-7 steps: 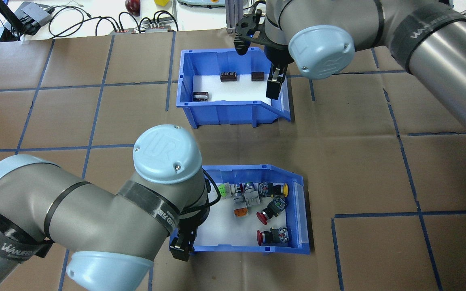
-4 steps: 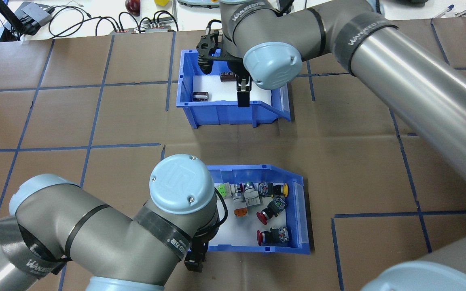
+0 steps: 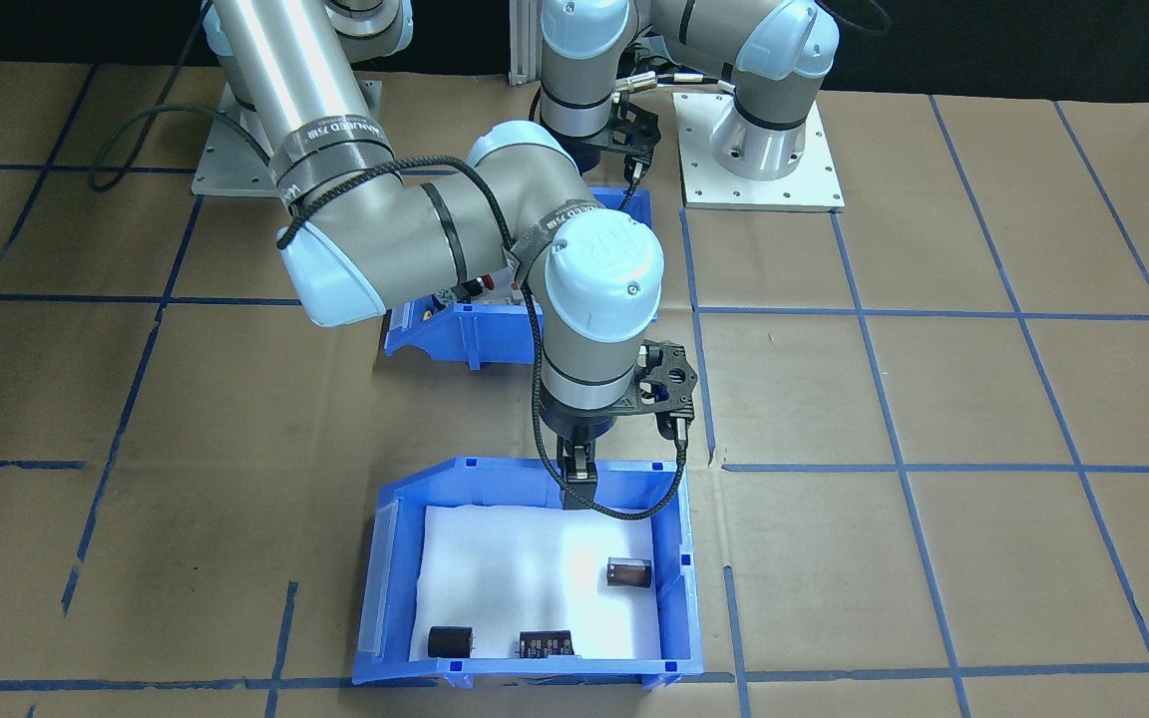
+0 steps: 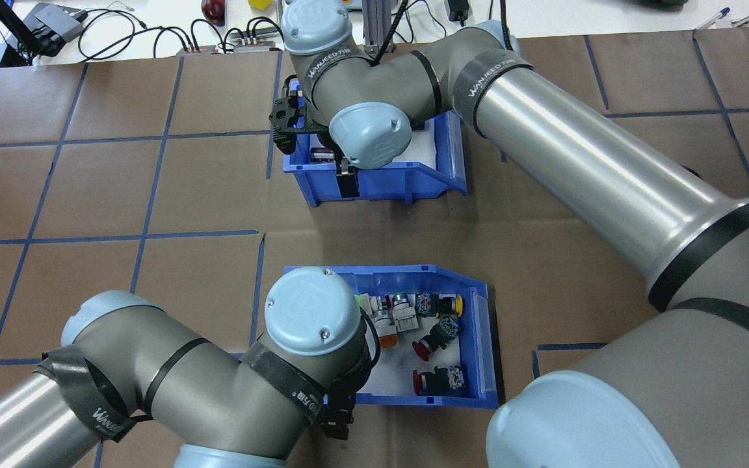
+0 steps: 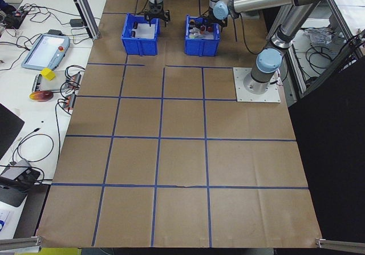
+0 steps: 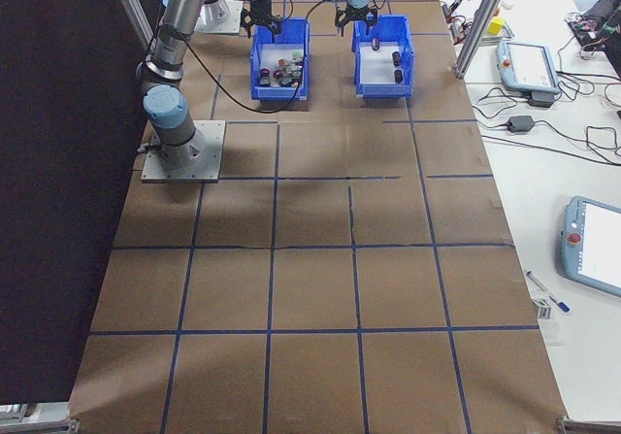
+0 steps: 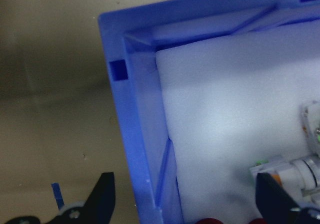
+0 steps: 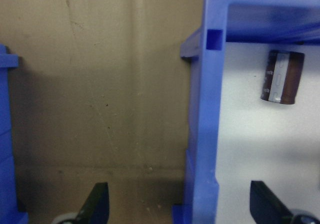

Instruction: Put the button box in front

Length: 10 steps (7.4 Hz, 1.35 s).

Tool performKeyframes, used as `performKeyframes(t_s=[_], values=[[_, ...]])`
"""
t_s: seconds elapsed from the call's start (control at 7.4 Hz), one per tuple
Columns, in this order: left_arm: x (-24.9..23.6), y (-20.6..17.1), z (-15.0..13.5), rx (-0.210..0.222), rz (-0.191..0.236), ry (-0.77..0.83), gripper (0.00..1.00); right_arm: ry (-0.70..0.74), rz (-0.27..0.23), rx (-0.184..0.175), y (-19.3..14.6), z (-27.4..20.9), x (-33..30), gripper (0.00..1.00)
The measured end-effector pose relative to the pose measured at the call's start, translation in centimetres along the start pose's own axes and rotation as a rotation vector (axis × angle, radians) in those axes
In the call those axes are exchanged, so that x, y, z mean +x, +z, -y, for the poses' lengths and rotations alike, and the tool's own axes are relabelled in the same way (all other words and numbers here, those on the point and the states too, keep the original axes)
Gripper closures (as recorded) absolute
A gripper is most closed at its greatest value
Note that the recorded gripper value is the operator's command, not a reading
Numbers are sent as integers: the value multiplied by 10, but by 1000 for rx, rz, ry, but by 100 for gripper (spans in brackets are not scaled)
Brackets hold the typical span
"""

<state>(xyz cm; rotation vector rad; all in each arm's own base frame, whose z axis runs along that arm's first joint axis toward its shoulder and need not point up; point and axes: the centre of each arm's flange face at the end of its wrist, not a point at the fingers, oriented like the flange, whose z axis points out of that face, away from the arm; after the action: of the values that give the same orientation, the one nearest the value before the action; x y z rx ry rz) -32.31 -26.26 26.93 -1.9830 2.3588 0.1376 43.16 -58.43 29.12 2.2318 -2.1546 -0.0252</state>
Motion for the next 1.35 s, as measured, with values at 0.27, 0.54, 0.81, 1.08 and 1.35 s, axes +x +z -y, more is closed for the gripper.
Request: performKeyframes(t_s=[0.27,0.54,0.81,1.08,1.35], values=[[-2,11,-11,-20,24,-1,78,4,3,-1,25,3,-1,46],[-3,15,-16,-30,26,14,100,23,-31,12,28,5,2,80],[-4,15,-16,-31,24,15,100,28,-44,11,26,6,3,93],[-4,12,-16,-32,14,21,100,26,-72,-23,20,2,5,94],[-5,-1,-16,-36,-17,27,100,30,-120,-42,-4,-7,8,95]])
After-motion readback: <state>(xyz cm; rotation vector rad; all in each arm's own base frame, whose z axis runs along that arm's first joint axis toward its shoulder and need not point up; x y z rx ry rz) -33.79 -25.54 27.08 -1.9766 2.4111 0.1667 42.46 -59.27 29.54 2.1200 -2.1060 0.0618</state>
